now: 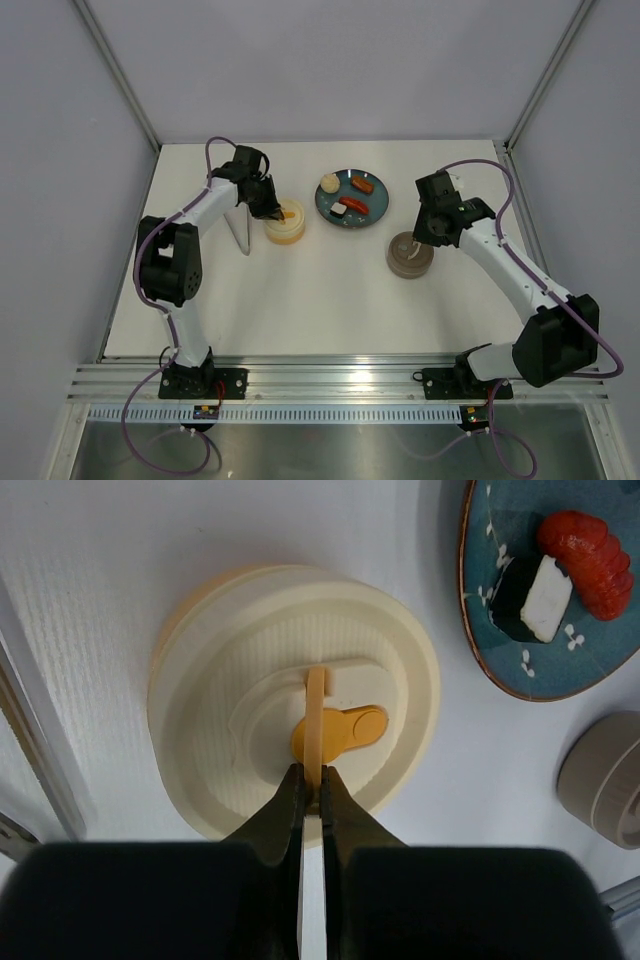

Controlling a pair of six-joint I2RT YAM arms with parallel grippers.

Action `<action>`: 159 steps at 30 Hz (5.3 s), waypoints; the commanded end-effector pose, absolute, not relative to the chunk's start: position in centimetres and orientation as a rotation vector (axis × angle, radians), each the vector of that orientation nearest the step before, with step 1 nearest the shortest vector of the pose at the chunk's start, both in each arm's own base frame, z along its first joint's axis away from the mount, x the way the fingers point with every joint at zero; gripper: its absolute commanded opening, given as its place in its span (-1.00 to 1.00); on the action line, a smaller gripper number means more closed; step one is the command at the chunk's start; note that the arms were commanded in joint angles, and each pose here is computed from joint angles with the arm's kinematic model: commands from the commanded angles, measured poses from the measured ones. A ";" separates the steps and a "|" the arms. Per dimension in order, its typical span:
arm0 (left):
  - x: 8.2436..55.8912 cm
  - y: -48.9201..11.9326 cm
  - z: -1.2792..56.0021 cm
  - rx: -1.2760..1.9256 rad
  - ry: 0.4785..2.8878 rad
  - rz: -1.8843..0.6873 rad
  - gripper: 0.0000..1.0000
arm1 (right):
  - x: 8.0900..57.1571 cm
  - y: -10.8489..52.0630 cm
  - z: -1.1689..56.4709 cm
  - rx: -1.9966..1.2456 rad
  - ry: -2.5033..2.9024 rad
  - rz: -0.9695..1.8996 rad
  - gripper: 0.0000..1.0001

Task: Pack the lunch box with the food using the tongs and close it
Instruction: Close the box lid on the packing box.

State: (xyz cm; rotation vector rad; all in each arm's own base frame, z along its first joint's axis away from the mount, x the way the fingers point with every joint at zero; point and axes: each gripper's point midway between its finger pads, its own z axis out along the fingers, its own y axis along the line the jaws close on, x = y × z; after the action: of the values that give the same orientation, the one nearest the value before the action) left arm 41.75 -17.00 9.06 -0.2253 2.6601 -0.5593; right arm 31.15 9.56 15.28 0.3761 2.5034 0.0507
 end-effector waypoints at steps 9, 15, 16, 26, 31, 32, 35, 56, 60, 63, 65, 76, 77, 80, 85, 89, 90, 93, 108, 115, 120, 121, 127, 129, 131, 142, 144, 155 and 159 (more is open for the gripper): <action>41.4 -16.6 9.7 -0.286 2.617 -0.637 -1.00 | 30.8 8.6 17.1 0.416 2.431 0.048 -0.57; 41.3 -16.3 8.8 -0.285 2.643 -0.602 -1.00 | 30.6 8.6 17.0 0.422 2.433 0.052 -0.57; 41.3 -16.3 8.7 -0.281 2.647 -0.597 -1.00 | 30.6 8.6 17.0 0.422 2.433 0.054 -0.57; 41.5 -16.7 10.3 -0.158 2.648 -0.432 -0.09 | 30.5 8.6 17.2 0.421 2.427 0.055 -0.57; 42.1 -17.5 12.2 -0.084 2.613 -0.333 0.07 | 30.4 8.4 17.8 0.421 2.416 0.054 -0.56; 42.2 -17.6 12.4 -0.073 2.607 -0.323 0.07 | 30.3 8.4 17.8 0.417 2.417 0.056 -0.56; 42.4 -17.7 13.2 -0.038 2.578 -0.239 0.12 | 30.3 8.4 17.8 0.415 2.419 0.055 -0.56; 42.5 -18.4 5.6 0.042 2.720 -0.077 0.35 | 30.2 8.6 17.3 0.417 2.436 0.063 -0.56; 42.0 -18.4 5.4 0.038 2.736 -0.075 0.31 | 30.0 8.5 17.3 0.411 2.437 0.057 -0.56; 42.4 -18.1 8.0 0.031 2.677 -0.072 0.30 | 30.1 8.5 17.5 0.414 2.430 0.057 -0.56; 43.0 -17.9 10.8 0.020 2.610 -0.079 0.31 | 30.2 8.5 17.6 0.411 2.429 0.061 -0.56; 45.3 -17.4 15.6 -0.037 2.455 -0.047 0.37 | 30.6 8.9 18.1 0.404 2.427 0.076 -0.56; 45.3 -17.5 15.1 -0.040 2.471 -0.055 0.36 | 30.6 8.8 18.0 0.407 2.429 0.072 -0.56; 45.1 -18.1 13.3 -0.034 2.514 -0.078 0.33 | 30.5 8.7 17.9 0.408 2.431 0.064 -0.56; 44.1 -18.1 12.4 -0.033 2.538 -0.100 0.33 | 30.4 8.6 17.7 0.406 2.434 0.054 -0.56; 43.7 -18.0 13.0 -0.021 2.541 -0.103 0.33 | 30.7 8.8 17.6 0.408 2.435 0.061 -0.56; 43.6 -18.0 13.0 -0.019 2.544 -0.101 0.33 | 30.7 8.8 17.6 0.405 2.437 0.062 -0.56; 43.3 -18.0 12.7 -0.009 2.568 -0.098 0.33 | 30.8 8.9 17.5 0.406 2.438 0.067 -0.56; 43.3 -18.1 9.7 -0.004 2.634 -0.071 0.36 | 30.4 8.7 17.1 0.412 2.446 0.059 -0.56; 43.4 -18.2 8.4 -0.006 2.650 -0.065 0.36 | 30.2 8.6 17.2 0.410 2.444 0.055 -0.56; 43.4 -18.2 7.8 -0.005 2.660 -0.059 0.36 | 30.2 8.6 17.2 0.415 2.441 0.059 -0.56; 43.3 -18.1 7.8 -0.007 2.661 -0.057 0.39 | 30.1 8.6 17.1 0.415 2.445 0.058 -0.56; 43.2 -17.8 7.8 -0.004 2.664 -0.036 0.55 | 30.2 8.6 17.1 0.414 2.443 0.062 -0.56; 43.2 -17.9 8.4 0.002 2.651 -0.039 0.56 | 30.1 8.7 17.1 0.412 2.447 0.066 -0.56; 43.4 -17.7 9.4 0.008 2.625 -0.020 0.57 | 30.1 8.7 17.2 0.414 2.444 0.069 -0.56; 43.6 -17.9 14.7 0.012 2.516 -0.062 0.74 | 30.2 8.8 17.3 0.415 2.444 0.074 -0.56; 43.5 -18.0 15.6 0.009 2.495 -0.068 0.61 | 30.3 8.9 17.4 0.413 2.443 0.077 -0.56; 43.5 -17.9 15.7 -0.017 2.480 -0.032 0.05 | 30.3 9.0 17.6 0.411 2.442 0.087 -0.56; 43.7 -17.9 14.8 -0.032 2.494 -0.020 0.04 | 30.3 9.1 17.5 0.409 2.446 0.086 -0.56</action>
State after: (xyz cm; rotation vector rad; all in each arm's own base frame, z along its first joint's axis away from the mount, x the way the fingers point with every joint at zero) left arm 42.21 -17.83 12.74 0.0188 2.5739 -0.0164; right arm 29.87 9.17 16.30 0.3943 2.4842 0.0706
